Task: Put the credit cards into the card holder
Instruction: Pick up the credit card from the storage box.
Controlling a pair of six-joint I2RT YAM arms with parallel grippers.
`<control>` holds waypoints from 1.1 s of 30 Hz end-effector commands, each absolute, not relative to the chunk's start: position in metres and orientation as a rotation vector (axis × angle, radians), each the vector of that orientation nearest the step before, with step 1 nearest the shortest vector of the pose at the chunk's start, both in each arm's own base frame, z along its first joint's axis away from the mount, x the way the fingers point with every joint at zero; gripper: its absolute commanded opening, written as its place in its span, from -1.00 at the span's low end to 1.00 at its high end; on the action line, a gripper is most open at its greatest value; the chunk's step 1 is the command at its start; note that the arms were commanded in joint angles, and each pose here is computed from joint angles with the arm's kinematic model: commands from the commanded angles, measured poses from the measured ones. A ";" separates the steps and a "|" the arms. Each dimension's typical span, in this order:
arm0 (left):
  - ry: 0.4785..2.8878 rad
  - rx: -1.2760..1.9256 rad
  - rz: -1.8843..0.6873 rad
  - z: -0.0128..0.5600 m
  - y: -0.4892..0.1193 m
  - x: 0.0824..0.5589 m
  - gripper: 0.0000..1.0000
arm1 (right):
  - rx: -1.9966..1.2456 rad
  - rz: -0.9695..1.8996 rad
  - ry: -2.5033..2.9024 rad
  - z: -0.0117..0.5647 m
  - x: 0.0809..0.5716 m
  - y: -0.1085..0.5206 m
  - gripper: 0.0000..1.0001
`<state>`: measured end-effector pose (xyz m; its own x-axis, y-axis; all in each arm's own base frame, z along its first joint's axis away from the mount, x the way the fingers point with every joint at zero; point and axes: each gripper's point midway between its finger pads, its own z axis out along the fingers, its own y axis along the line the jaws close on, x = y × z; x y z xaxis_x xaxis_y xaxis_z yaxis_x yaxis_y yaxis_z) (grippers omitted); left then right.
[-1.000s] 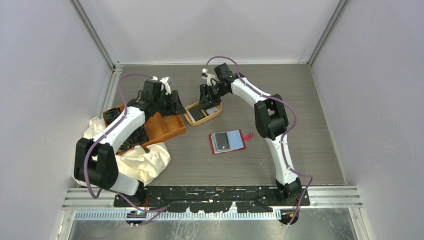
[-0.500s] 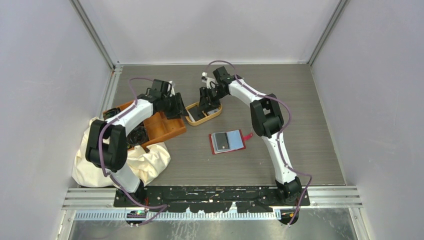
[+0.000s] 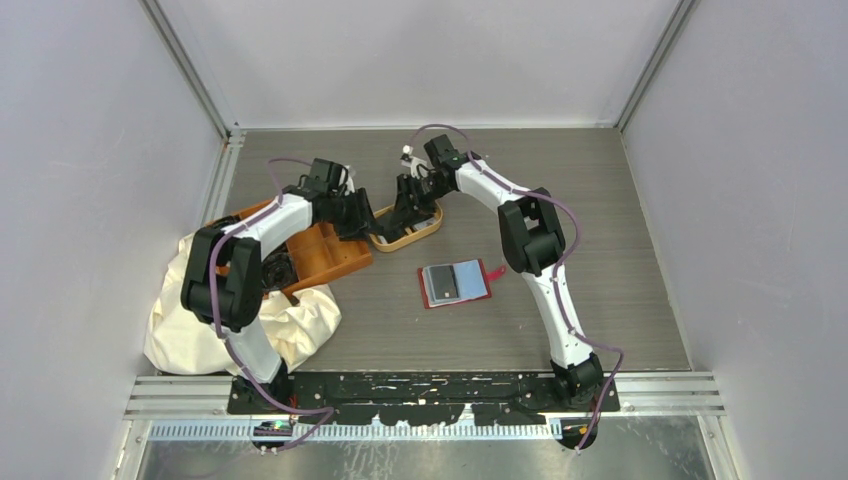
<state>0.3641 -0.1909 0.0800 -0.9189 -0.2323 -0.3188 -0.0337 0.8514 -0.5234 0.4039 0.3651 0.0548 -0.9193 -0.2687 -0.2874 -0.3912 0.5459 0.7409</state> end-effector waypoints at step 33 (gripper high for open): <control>2.518 -0.146 -0.571 0.137 -0.166 0.381 -0.15 | -0.496 1.591 2.585 0.075 0.396 0.398 -0.19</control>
